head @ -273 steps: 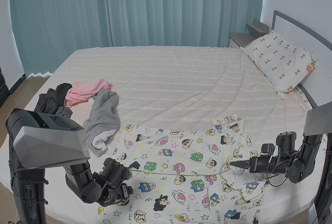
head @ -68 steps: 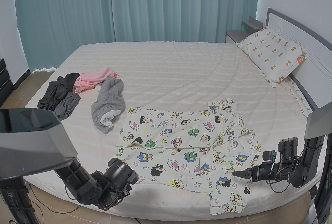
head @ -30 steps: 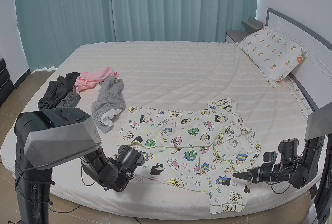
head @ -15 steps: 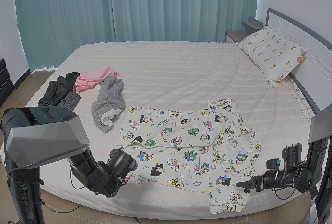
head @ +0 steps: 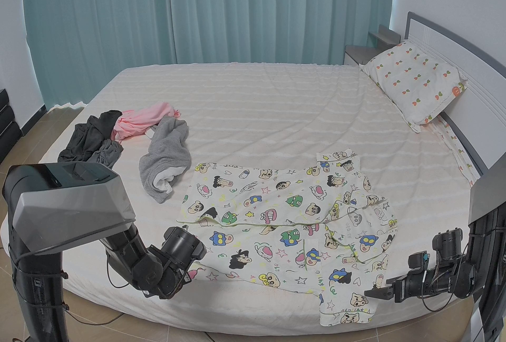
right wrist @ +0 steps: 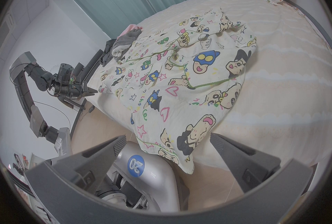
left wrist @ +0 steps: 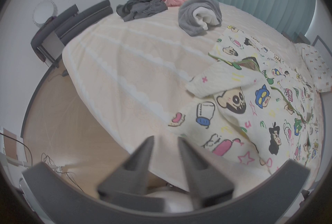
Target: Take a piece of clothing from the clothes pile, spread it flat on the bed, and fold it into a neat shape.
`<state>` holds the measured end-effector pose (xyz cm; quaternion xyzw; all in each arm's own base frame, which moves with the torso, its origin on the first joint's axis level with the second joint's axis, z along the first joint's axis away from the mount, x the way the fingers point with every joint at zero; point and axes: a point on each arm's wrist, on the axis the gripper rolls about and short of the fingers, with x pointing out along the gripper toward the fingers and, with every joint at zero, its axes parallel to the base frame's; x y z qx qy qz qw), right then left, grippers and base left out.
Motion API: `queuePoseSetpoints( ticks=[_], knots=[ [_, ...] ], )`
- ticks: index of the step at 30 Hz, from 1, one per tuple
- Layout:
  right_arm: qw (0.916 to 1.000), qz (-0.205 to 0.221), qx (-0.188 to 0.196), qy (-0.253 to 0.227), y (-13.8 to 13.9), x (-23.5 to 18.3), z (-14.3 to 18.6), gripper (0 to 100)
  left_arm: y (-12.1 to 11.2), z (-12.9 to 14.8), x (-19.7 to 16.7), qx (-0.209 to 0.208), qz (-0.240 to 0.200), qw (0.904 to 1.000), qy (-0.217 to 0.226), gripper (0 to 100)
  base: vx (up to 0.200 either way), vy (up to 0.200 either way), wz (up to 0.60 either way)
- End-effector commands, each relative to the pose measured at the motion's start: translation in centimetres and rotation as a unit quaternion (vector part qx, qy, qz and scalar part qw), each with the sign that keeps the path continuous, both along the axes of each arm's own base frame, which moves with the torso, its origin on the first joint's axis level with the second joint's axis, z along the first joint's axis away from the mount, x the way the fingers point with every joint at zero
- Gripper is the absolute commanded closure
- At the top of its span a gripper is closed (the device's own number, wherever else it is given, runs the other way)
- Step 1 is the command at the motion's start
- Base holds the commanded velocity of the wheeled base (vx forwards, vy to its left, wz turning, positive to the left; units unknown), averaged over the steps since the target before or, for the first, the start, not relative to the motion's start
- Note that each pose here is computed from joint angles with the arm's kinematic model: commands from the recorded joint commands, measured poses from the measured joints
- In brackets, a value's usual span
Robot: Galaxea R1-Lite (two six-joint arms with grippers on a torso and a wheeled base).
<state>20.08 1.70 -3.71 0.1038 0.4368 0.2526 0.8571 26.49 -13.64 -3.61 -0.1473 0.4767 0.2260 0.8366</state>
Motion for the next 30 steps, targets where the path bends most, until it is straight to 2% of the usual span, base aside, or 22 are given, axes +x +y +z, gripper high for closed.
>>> queuePoseSetpoints(
  ticks=[1, 10, 18, 20, 23, 30],
  knots=[
    [0.9998, 0.0, 0.0, 0.018, 0.0, -0.6, -0.4, 0, 0.0, 0.0, 0.2, -0.008, -0.01, 0.9999, 0.005, 0, 0.0, 0.0, 0.0],
    [0.9998, 0.002, 0.003, 0.018, 0.0, -0.5, -0.4, 0, 0.3, 0.1, 1.6, -0.008, -0.067, 0.9974, -0.023, 0, 0.0, 0.0, 0.0],
    [0.9998, 0.002, 0.003, 0.018, 0.0, -0.5, -0.4, 0, 0.8, 0.0, 0.5, 0.005, -0.094, 0.9955, -0.001, 0, 0.0, 0.0, 0.0],
    [0.9998, 0.002, 0.003, 0.018, 0.0, -0.5, -0.4, 0, 1.3, 1.0, -0.9, -0.001, -0.121, 0.9926, 0.011, 0, 0.0, 0.0, 0.0],
    [0.9998, 0.003, 0.003, 0.018, 0.0, -0.5, -0.4, 0, 1.6, 1.9, -1.5, -0.006, -0.138, 0.9903, 0.01, 0, 0.0, 0.0, 0.0],
    [0.9998, 0.004, 0.003, 0.018, 0.1, -0.6, -0.4, 0, 1.3, 2.7, -0.6, -0.019, -0.136, 0.9902, -0.025, 0, 0.0, 0.0, 0.0]
  ],
)
